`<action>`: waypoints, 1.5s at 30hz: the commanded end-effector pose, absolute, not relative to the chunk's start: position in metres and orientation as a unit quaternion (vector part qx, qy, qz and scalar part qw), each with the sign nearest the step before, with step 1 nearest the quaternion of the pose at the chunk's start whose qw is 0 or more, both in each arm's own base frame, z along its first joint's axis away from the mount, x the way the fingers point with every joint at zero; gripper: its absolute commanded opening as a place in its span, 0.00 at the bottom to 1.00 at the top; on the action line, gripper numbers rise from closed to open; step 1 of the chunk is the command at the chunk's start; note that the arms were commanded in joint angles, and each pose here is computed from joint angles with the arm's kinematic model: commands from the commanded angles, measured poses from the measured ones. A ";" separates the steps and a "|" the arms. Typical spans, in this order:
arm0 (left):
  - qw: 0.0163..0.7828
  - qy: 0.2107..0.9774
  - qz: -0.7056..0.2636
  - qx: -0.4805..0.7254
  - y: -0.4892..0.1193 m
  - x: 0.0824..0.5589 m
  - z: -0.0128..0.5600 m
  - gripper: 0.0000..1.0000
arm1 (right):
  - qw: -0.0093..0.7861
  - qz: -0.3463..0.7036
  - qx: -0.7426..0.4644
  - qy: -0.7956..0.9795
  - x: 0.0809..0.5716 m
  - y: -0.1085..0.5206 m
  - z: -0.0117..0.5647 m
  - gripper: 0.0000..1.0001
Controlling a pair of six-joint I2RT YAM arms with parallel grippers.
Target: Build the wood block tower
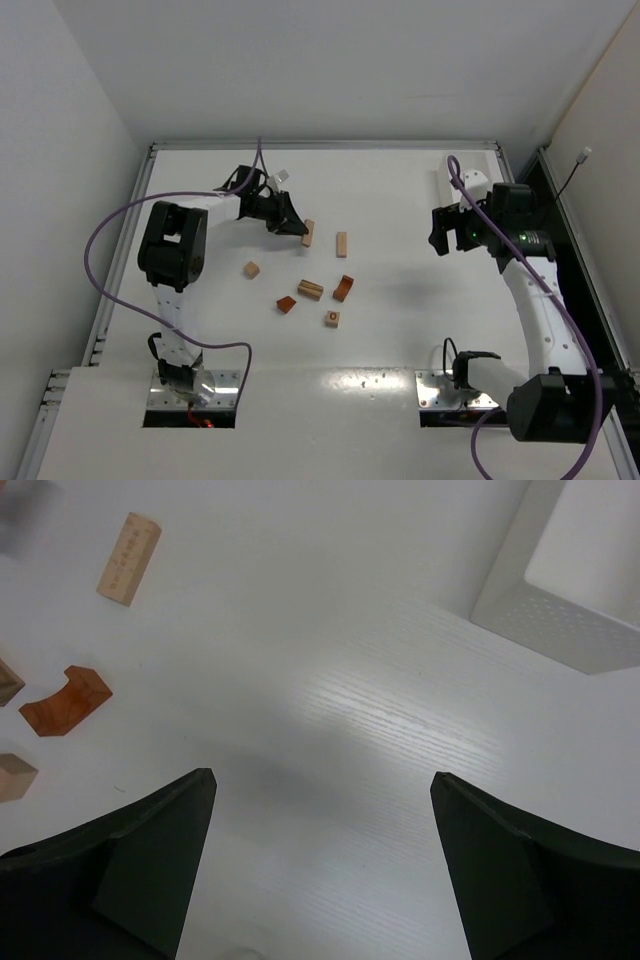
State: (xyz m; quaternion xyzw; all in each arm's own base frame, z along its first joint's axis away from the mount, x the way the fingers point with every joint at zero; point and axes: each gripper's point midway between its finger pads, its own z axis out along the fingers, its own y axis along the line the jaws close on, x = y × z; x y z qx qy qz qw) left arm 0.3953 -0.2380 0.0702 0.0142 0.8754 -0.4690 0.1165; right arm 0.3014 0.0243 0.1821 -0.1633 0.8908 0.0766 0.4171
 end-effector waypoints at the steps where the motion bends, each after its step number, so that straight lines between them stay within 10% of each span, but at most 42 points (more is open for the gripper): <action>1: 0.169 0.870 -0.463 -0.003 -0.252 0.415 0.083 0.00 | 0.454 0.083 -0.159 0.873 0.316 0.025 0.208 0.86; 45: 0.179 0.879 -0.439 -0.052 -0.302 0.412 0.031 0.04 | 0.457 0.070 -0.154 0.873 0.313 0.021 0.211 0.86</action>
